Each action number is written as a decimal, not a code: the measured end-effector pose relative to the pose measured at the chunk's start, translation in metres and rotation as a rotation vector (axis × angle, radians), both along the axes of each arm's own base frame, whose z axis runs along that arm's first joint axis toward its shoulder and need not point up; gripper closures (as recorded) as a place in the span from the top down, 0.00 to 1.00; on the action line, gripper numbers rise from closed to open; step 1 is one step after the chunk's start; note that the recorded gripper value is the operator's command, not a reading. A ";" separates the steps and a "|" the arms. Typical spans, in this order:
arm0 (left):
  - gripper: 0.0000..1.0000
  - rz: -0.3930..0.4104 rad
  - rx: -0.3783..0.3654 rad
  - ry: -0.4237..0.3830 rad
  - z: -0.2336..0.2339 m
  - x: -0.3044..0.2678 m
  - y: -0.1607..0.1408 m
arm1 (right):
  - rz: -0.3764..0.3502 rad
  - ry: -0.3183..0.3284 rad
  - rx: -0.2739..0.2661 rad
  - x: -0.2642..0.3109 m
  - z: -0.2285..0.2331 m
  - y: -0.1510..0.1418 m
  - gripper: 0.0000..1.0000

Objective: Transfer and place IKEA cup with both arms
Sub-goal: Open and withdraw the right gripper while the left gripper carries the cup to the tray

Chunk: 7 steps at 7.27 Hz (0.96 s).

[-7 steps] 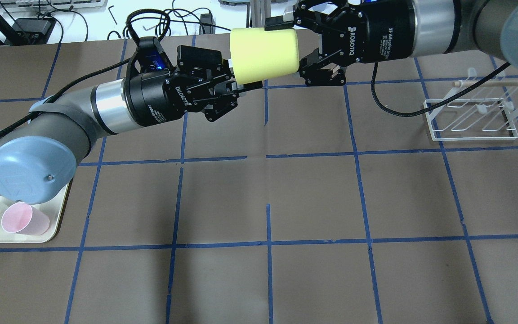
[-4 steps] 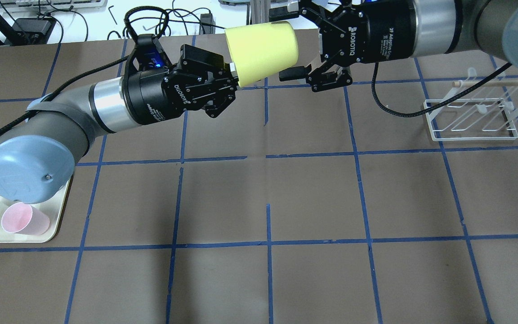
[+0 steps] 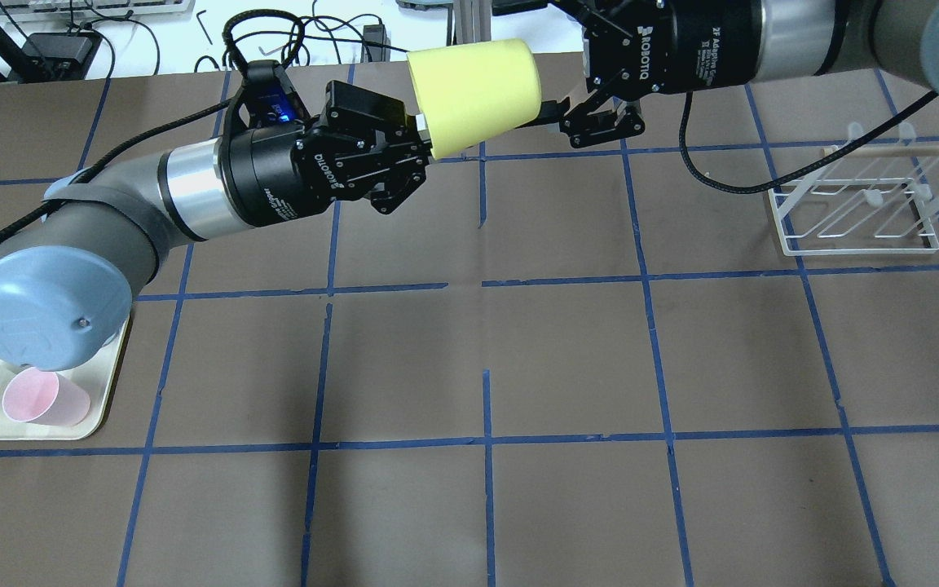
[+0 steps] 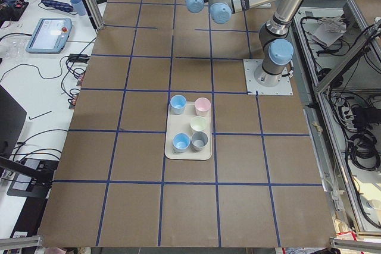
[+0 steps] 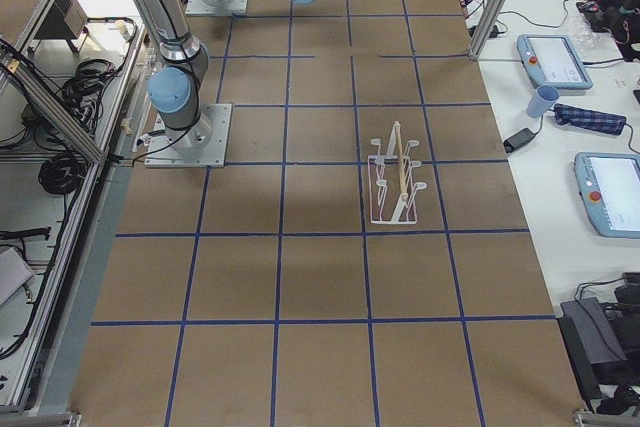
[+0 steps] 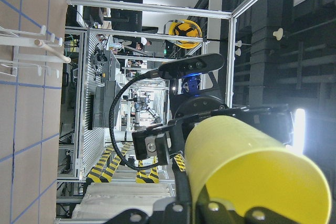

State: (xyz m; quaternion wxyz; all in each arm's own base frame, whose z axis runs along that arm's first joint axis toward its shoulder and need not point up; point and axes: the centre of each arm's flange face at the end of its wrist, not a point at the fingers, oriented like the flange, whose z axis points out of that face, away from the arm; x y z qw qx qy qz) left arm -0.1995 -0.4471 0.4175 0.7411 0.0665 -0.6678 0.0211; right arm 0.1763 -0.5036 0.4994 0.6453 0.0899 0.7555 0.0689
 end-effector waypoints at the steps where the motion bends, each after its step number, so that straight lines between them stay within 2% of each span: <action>1: 0.00 -0.003 -0.002 -0.018 0.000 0.003 0.001 | 0.009 0.023 -0.005 -0.003 0.003 -0.008 1.00; 2: 0.00 0.001 -0.003 -0.043 -0.001 0.010 0.001 | 0.018 0.055 -0.011 -0.008 0.009 -0.016 1.00; 3: 0.00 0.001 -0.001 -0.103 -0.002 0.023 0.001 | 0.029 0.106 -0.019 -0.018 0.015 -0.023 1.00; 4: 0.00 -0.004 0.009 -0.204 -0.008 0.042 0.000 | 0.059 0.190 -0.022 -0.028 0.016 -0.025 1.00; 5: 0.00 -0.011 0.021 -0.313 -0.015 0.063 -0.001 | 0.100 0.289 -0.027 -0.036 0.015 -0.024 1.00; 6: 0.00 -0.021 0.028 -0.430 -0.022 0.085 0.000 | 0.141 0.414 -0.029 -0.044 0.010 -0.022 1.00; 7: 0.00 -0.035 0.026 -0.552 -0.029 0.104 0.001 | 0.169 0.575 -0.014 -0.054 0.004 -0.020 1.00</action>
